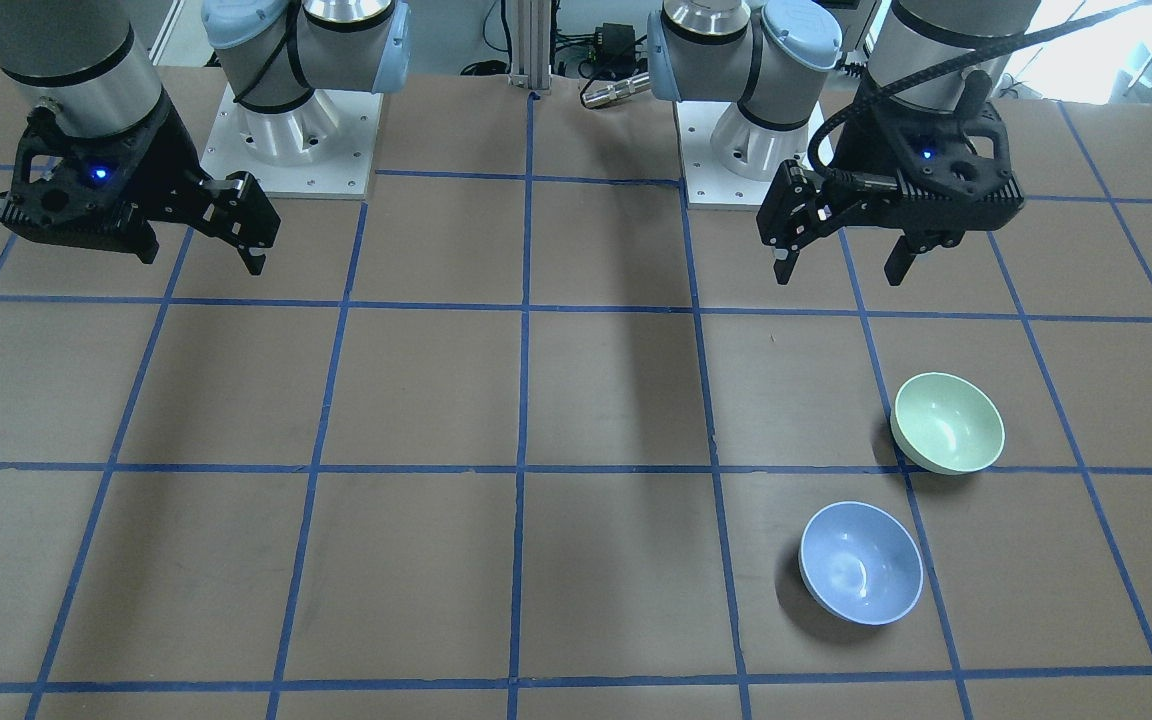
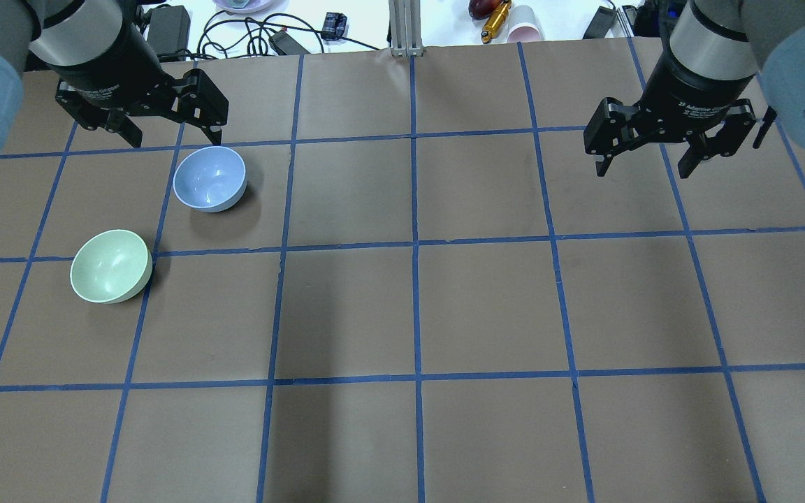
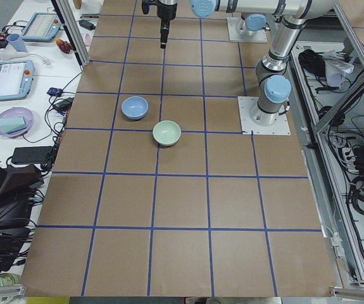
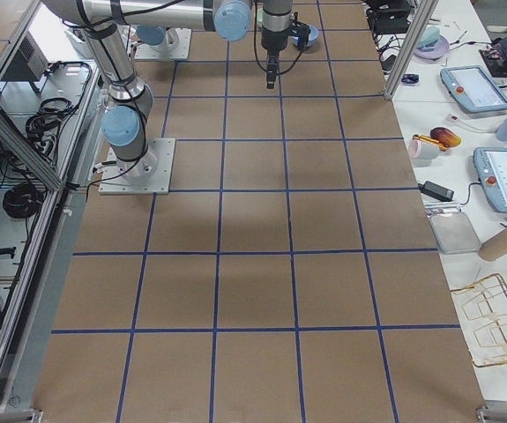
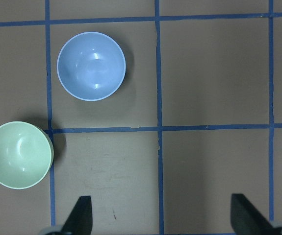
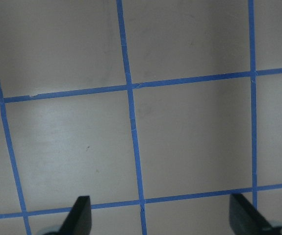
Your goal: Stack green bowl on blue bowl
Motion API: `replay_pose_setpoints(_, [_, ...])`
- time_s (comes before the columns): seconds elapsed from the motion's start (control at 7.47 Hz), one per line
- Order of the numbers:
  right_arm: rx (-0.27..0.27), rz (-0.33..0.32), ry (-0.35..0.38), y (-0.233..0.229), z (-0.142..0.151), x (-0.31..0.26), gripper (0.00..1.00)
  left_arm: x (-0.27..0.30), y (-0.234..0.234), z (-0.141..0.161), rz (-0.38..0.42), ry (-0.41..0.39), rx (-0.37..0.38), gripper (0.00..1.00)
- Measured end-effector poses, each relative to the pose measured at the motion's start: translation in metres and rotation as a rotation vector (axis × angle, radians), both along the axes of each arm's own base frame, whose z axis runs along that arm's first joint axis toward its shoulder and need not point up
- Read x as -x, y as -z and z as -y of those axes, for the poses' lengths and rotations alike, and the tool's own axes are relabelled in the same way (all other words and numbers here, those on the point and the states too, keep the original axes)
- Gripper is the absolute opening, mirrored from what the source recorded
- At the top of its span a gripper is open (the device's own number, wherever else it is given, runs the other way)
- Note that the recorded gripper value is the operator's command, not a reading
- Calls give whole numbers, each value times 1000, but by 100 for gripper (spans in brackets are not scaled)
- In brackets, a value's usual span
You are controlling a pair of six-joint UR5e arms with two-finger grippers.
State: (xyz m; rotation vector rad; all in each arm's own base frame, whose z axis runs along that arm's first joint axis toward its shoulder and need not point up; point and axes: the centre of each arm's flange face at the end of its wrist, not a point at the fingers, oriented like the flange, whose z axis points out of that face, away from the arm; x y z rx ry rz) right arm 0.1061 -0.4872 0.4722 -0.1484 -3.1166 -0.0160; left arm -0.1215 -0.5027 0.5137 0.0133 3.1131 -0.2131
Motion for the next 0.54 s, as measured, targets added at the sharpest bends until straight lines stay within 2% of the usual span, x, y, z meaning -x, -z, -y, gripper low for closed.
replay_pose_setpoints(0.54, [0, 0, 0, 0, 0, 0, 100, 0, 1, 1, -4, -1, -4, 100])
